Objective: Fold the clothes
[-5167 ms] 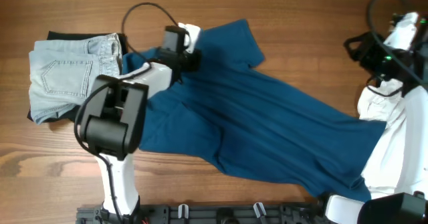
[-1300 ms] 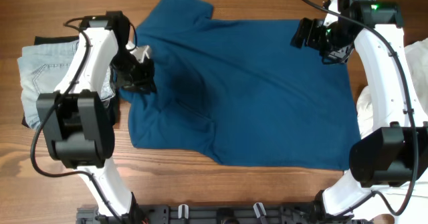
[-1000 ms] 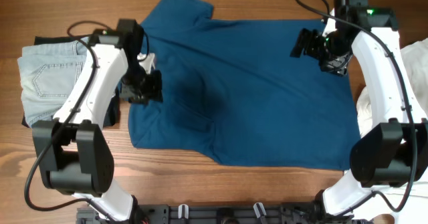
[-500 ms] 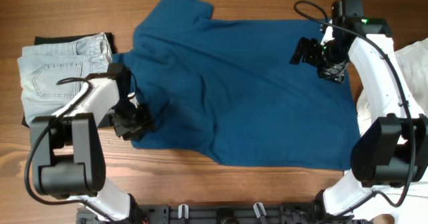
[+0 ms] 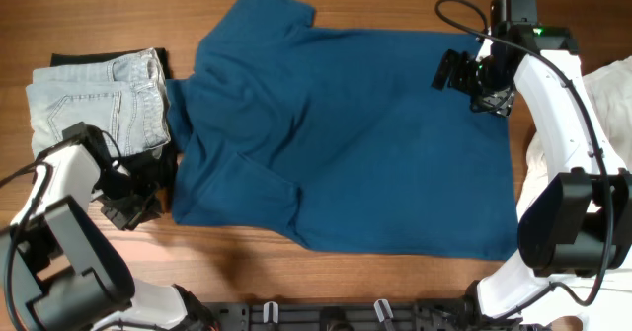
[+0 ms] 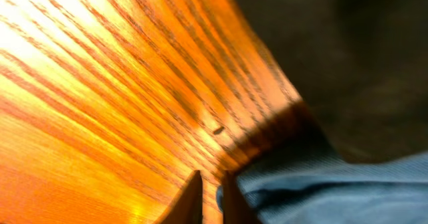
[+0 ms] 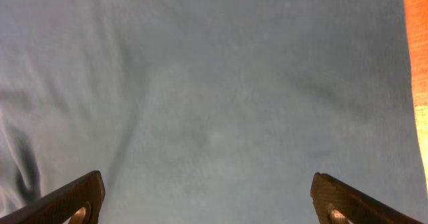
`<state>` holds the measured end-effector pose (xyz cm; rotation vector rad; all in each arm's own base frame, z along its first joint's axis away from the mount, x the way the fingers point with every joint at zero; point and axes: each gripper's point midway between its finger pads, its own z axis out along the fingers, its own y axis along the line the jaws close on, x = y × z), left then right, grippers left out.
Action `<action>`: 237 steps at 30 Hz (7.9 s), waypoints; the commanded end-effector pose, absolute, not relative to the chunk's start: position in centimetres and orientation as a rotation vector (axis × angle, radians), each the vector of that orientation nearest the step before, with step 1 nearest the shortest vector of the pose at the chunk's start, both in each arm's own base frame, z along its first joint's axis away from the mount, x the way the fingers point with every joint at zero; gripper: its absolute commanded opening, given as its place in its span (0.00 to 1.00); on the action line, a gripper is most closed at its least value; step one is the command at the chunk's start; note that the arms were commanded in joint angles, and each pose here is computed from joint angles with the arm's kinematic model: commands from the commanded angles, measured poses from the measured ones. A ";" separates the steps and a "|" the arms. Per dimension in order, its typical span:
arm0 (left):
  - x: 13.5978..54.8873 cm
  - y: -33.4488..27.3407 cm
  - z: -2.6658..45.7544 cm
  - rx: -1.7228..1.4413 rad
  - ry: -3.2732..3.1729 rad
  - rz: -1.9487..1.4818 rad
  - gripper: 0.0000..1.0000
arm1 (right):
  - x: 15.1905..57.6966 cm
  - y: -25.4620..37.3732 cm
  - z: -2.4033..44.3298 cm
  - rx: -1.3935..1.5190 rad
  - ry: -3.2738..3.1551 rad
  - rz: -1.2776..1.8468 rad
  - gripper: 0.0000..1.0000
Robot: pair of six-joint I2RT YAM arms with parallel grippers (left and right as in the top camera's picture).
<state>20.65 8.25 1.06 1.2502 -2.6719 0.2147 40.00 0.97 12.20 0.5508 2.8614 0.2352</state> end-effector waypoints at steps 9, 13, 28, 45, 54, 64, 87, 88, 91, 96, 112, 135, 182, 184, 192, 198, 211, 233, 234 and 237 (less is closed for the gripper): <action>25.4 3.5 5.7 0.858 -3.004 0.388 0.29 | 45.8 -7.8 4.9 0.775 2.697 -0.043 0.90; 28.0 1.3 8.8 0.687 -3.178 0.410 0.35 | 48.2 -10.8 2.3 0.698 2.651 0.123 0.90; 31.6 -6.1 11.5 0.210 -3.423 0.513 0.49 | 53.9 -9.2 -3.8 0.420 2.499 0.442 0.77; 31.5 -6.5 11.6 0.202 -3.415 0.546 0.48 | 63.9 -12.6 10.7 0.454 1.819 0.580 0.04; 31.8 -6.5 11.7 0.201 -3.426 0.550 0.59 | 62.4 -13.1 10.6 0.510 1.937 0.605 0.99; 30.4 -6.2 9.9 0.217 -3.334 0.484 0.59 | 51.5 -8.5 24.4 0.412 2.158 0.544 1.00; 31.7 -10.6 -0.5 -0.237 -3.180 0.478 0.28 | 40.0 -5.2 22.9 0.526 2.523 0.570 0.99; 31.8 -10.5 -0.4 -0.238 -3.187 0.466 0.24 | 40.0 -5.2 22.9 0.527 2.525 0.570 1.00; 32.4 -9.6 0.2 -0.238 -3.225 0.376 0.44 | 39.8 -5.5 22.6 0.543 2.538 0.539 0.99; 33.0 -9.5 1.9 -0.246 -3.267 0.368 0.31 | 39.3 -6.0 21.8 0.572 2.572 0.499 1.00; 32.8 -9.5 4.3 -0.248 -3.290 0.386 0.04 | 38.3 -7.6 19.6 0.696 2.649 0.378 1.00; 32.7 -7.2 9.4 -0.177 -3.403 0.336 0.04 | 22.0 -15.3 2.3 1.696 2.866 0.194 0.78; 41.5 -5.1 19.1 -0.254 -3.931 0.061 0.04 | 37.5 -16.0 11.4 1.303 2.286 0.423 0.04; 41.7 -5.1 18.9 -0.251 -3.930 0.053 0.04 | 37.8 -16.0 10.7 1.305 2.294 0.429 0.04; 41.9 -4.2 16.1 -0.210 -3.855 -0.056 0.48 | 39.3 -14.4 9.2 1.139 2.378 0.469 0.79; 38.5 -3.1 13.5 -0.125 -3.683 -0.104 0.66 | 35.5 -13.5 7.3 1.257 2.521 0.421 0.90; 35.0 -4.6 5.2 0.043 -3.420 0.174 0.72 | 30.5 -11.8 1.4 1.390 2.616 0.366 0.80; 30.7 -0.7 1.7 0.219 -3.175 0.077 0.70 | 27.1 -14.9 7.0 1.491 2.481 0.013 0.37; 30.4 -0.7 1.7 0.219 -3.164 0.075 0.71 | 27.2 -14.9 7.0 1.491 2.480 0.021 0.60; 30.1 -0.7 1.7 0.219 -3.151 0.072 0.70 | 27.4 -14.5 7.0 1.487 2.482 0.058 0.72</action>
